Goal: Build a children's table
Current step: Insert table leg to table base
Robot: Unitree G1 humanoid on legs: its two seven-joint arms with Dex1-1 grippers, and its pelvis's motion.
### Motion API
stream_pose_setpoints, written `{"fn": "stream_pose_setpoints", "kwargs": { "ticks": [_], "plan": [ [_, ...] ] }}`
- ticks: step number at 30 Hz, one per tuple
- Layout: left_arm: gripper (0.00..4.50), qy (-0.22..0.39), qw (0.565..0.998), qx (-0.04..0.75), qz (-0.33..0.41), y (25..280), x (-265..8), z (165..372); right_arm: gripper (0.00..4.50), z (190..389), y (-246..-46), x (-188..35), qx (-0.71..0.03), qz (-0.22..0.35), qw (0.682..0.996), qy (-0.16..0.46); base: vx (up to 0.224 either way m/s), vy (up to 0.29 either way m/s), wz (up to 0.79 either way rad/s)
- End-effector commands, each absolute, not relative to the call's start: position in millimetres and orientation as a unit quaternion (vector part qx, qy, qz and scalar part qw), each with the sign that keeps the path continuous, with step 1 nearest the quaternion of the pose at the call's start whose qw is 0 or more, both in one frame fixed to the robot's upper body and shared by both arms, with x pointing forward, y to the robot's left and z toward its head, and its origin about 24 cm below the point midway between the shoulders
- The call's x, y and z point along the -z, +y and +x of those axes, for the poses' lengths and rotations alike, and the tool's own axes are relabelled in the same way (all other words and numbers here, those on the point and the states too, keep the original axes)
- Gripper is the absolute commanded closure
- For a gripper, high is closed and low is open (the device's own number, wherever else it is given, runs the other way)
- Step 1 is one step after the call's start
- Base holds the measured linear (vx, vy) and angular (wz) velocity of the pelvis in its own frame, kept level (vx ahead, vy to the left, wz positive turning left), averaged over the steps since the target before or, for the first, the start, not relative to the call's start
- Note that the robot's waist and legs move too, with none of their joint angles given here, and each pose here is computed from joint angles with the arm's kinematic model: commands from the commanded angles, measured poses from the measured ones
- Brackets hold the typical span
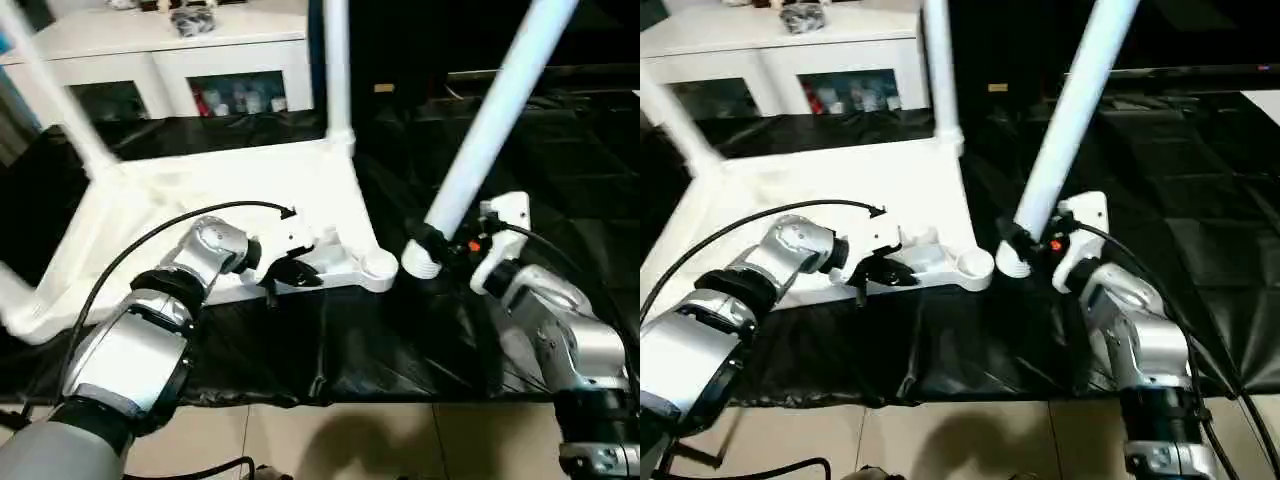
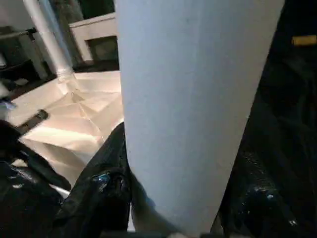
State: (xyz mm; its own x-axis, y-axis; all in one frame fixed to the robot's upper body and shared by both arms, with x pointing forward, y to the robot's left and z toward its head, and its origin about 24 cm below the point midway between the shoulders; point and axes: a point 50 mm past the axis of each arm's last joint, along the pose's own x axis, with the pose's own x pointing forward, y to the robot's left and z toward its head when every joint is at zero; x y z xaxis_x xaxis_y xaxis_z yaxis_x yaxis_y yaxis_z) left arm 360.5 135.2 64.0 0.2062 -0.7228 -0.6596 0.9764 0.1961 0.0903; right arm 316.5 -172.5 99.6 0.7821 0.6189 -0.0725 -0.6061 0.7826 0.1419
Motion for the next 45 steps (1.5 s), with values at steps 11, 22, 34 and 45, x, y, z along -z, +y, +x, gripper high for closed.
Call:
{"fn": "stream_pose_setpoints", "kwargs": {
  "ticks": [11, 22, 34, 45],
  "plan": [
    [4.5, 0.25, 0.753, 0.583, 0.177, 169, -45, 335, 2.61, 319.4, -128.3, -96, -0.438, 0.045, 0.894, 0.083, 0.0, 0.0, 0.0],
    [4.5, 0.218, 0.777, 0.566, 0.167, 167, -49, 328, 2.61, 325.1, -115.9, -82, -0.453, 0.021, 0.884, 0.112, 0.0, 0.0, 0.0],
    [4.5, 0.224, 0.768, 0.577, 0.164, 169, -51, 322, 2.61, 332.0, -116.6, -70, -0.446, 0.034, 0.886, 0.118, 0.0, 0.0, 0.0],
    [4.5, 0.229, 0.785, 0.554, 0.159, 169, -51, 327, 2.61, 321.0, -119.6, -43, -0.437, 0.101, 0.883, 0.137, 0.0, 0.0, 0.0]
  ]
}}
